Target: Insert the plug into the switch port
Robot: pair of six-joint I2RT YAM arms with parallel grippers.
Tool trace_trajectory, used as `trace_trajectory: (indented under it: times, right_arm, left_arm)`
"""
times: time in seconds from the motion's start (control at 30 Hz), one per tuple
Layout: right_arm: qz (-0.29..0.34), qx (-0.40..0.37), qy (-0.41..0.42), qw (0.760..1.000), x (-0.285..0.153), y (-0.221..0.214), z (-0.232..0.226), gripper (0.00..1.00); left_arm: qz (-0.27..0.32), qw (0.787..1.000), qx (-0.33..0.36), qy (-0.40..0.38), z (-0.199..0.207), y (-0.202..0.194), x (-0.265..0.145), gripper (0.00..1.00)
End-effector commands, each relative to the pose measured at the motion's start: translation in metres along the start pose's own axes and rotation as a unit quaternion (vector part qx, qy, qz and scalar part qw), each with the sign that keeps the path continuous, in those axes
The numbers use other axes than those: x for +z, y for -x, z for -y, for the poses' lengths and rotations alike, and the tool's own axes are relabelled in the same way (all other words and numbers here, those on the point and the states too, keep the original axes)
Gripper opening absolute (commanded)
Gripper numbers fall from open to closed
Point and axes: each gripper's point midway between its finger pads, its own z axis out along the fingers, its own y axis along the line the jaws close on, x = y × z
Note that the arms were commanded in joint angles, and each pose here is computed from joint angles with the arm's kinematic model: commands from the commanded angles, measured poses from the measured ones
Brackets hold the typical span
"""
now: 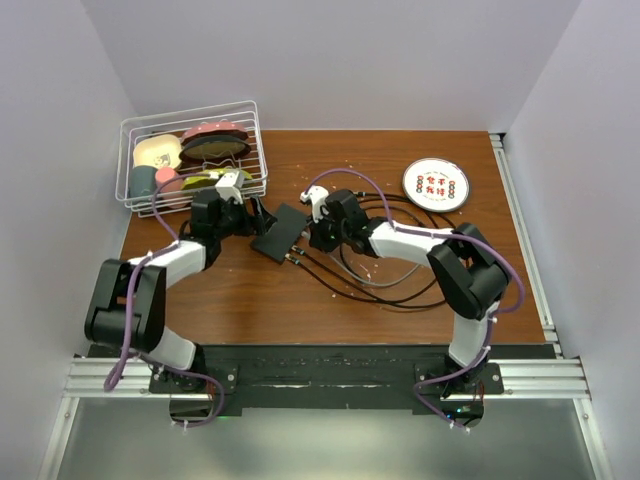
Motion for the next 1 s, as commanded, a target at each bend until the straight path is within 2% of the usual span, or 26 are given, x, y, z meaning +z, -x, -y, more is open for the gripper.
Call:
trace_trajectory:
  times: [0.0, 0.17, 0.2, 0.37, 0.63, 0.97]
  right_arm:
    - [0.012, -0.005, -0.014, 1.000, 0.006, 0.024, 0.007, 0.00]
    - [0.006, -0.010, -0.034, 0.999, 0.018, 0.027, 0.017, 0.00]
    - [-0.010, -0.008, -0.038, 0.999, 0.019, 0.018, 0.019, 0.00]
    - [-0.023, -0.030, -0.043, 0.998, 0.019, 0.013, 0.023, 0.00]
    - [-0.064, -0.029, -0.056, 0.996, 0.018, -0.006, 0.028, 0.00]
    - [-0.081, -0.020, -0.040, 0.996, 0.030, -0.018, 0.023, 0.00]
  left_arm:
    - [0.021, 0.999, 0.019, 0.030, -0.022, 0.013, 0.022, 0.83]
    - [0.017, 1.000, 0.009, 0.013, -0.024, 0.018, 0.047, 0.82]
    - [0.021, 1.000, 0.012, 0.010, -0.023, 0.027, 0.053, 0.82]
    - [-0.014, 1.000, 0.001, -0.020, -0.024, 0.010, 0.073, 0.81]
    - [-0.037, 0.995, -0.016, -0.090, -0.010, -0.013, 0.081, 0.80]
    - [-0.055, 0.994, -0.028, -0.090, -0.013, -0.028, 0.079, 0.79]
